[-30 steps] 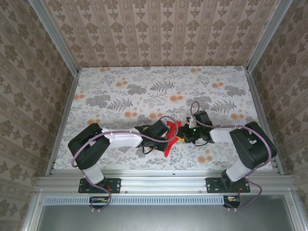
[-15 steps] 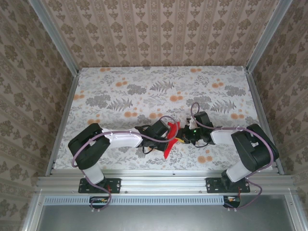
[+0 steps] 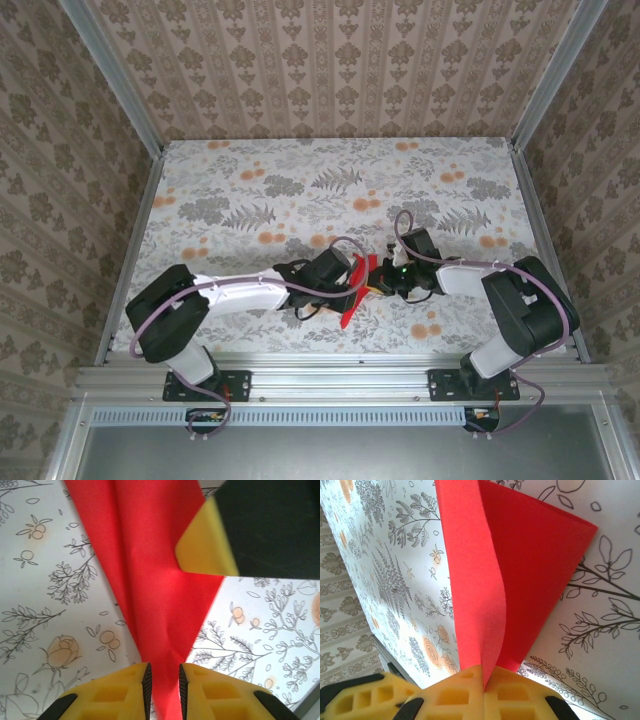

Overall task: Fold a paper plane with a square sheet of paper (pick it up from the middle)
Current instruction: Fold the wing for the fifth time at the center of the table.

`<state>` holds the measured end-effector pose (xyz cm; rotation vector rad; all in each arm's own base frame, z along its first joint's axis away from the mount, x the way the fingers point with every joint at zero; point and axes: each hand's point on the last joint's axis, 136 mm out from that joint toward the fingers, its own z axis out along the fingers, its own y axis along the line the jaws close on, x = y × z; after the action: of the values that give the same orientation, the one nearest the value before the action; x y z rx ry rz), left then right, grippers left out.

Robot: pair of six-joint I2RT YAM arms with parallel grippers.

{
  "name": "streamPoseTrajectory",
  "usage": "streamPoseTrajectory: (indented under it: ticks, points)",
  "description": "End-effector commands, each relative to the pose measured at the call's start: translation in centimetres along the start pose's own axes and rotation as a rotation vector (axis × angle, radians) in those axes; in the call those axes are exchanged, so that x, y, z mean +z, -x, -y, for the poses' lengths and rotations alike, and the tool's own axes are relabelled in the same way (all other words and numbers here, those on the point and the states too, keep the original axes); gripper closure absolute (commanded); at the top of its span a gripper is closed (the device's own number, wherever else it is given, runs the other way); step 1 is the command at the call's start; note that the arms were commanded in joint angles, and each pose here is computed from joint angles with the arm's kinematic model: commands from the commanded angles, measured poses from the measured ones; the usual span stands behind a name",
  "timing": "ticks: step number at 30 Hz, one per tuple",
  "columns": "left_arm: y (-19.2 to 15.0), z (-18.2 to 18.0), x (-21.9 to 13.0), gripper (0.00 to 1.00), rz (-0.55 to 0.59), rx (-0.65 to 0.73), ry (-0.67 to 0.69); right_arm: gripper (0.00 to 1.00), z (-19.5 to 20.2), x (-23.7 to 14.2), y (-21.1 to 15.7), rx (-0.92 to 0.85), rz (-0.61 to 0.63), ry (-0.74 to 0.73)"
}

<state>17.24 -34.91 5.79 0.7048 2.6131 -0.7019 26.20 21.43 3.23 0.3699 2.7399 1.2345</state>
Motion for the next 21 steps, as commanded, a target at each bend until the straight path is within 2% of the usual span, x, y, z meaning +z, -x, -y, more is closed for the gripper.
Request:
streamPoseTrajectory:
  ticks: [1,7,12,21]
  points:
    - [-1.1,0.3,-0.5,0.76,-0.001,-0.007,0.032,0.98,0.4,0.0,0.3,-0.004,-0.004,-0.034]
    - [-3.5,-0.3,0.5,0.75,-0.045,0.003,0.107,0.98,0.4,0.1,0.4,-0.003,-0.008,-0.035]
    - [-3.9,-0.6,0.5,0.76,-0.052,0.026,0.164,0.99,0.3,0.0,0.4,-0.004,-0.008,-0.037]
    - [-5.2,-1.0,1.4,0.75,-0.083,0.028,0.192,0.99,0.3,-0.1,0.4,-0.007,-0.005,-0.036]
